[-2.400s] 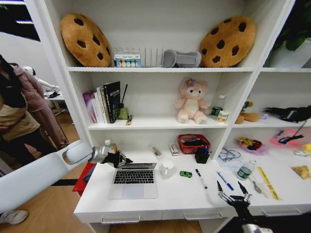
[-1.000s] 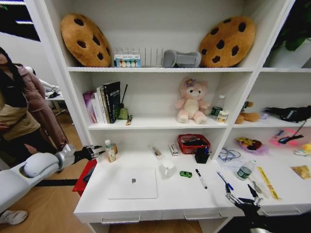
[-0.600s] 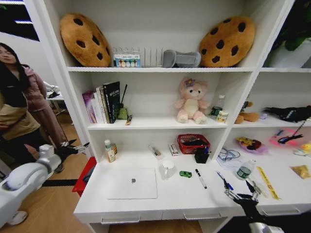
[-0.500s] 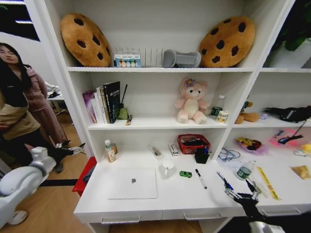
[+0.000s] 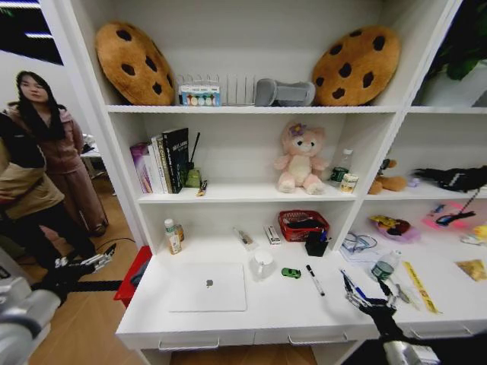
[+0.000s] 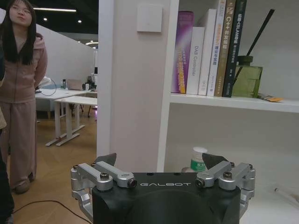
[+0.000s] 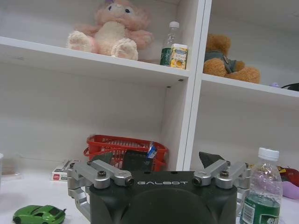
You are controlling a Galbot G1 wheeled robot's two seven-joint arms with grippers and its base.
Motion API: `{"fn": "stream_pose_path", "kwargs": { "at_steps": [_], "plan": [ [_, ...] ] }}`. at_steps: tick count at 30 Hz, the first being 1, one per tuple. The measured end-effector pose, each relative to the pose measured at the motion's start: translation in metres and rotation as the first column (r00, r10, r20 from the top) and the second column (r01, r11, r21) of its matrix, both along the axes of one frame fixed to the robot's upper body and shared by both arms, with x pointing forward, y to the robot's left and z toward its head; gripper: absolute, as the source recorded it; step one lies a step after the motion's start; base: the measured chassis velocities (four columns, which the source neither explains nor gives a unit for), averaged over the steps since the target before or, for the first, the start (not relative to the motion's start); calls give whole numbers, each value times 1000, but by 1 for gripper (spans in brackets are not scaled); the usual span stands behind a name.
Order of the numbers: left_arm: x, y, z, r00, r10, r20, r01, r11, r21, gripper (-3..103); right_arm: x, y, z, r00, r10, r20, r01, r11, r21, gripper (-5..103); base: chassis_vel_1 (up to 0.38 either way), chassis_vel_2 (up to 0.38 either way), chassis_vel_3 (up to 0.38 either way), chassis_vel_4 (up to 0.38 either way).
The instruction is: Organize the objects on the table.
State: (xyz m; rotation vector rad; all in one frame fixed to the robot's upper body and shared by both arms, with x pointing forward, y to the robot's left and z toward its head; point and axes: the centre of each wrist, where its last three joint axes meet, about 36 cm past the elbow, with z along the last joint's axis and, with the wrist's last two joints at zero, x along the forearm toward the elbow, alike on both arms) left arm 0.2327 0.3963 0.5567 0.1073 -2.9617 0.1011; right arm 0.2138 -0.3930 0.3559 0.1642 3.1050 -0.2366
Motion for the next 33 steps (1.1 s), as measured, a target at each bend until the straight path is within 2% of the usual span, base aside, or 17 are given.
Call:
{"fn": "stream_pose_path", "kwargs": {
  "at_steps": [3,8,10,12,15,17,19,22,33],
  "plan": [
    [-10,-26,2,1000,0,21,0,1000,-2,100,-1,13,0,1000,20,-5,-20,1000,5,100,0,0,0,0],
    [-21,-50,0,1000,4,15,-4,1000,13,100,-1,17,0,999,35,-10,-35,999,3,100,0,0,0,0],
    [-22,-52,-1,1000,2,10,-2,1000,21,100,0,17,0,999,37,-10,-37,999,1,100,0,0,0,0],
    [-25,-53,-3,1000,-8,15,7,998,68,100,1,16,0,999,42,-11,-42,999,-2,100,0,0,0,0],
    [-25,-57,-6,999,-12,29,9,995,98,100,3,17,-1,999,47,-11,-47,999,0,100,0,0,0,0],
    [-24,-59,-7,999,-3,35,0,995,96,100,3,18,-1,999,48,-11,-48,999,1,100,0,0,0,0],
    [-21,-66,-13,999,12,48,-15,998,67,100,2,19,-2,999,47,-13,-47,999,3,100,0,0,0,0],
    [-21,-71,-17,999,9,39,-11,999,52,100,1,20,-3,999,44,-15,-44,999,5,100,0,0,0,0],
    [-21,-72,-20,1000,2,23,-3,999,52,100,-7,20,-5,1000,30,-9,-30,1000,0,100,0,0,0,0]
  ]
}}
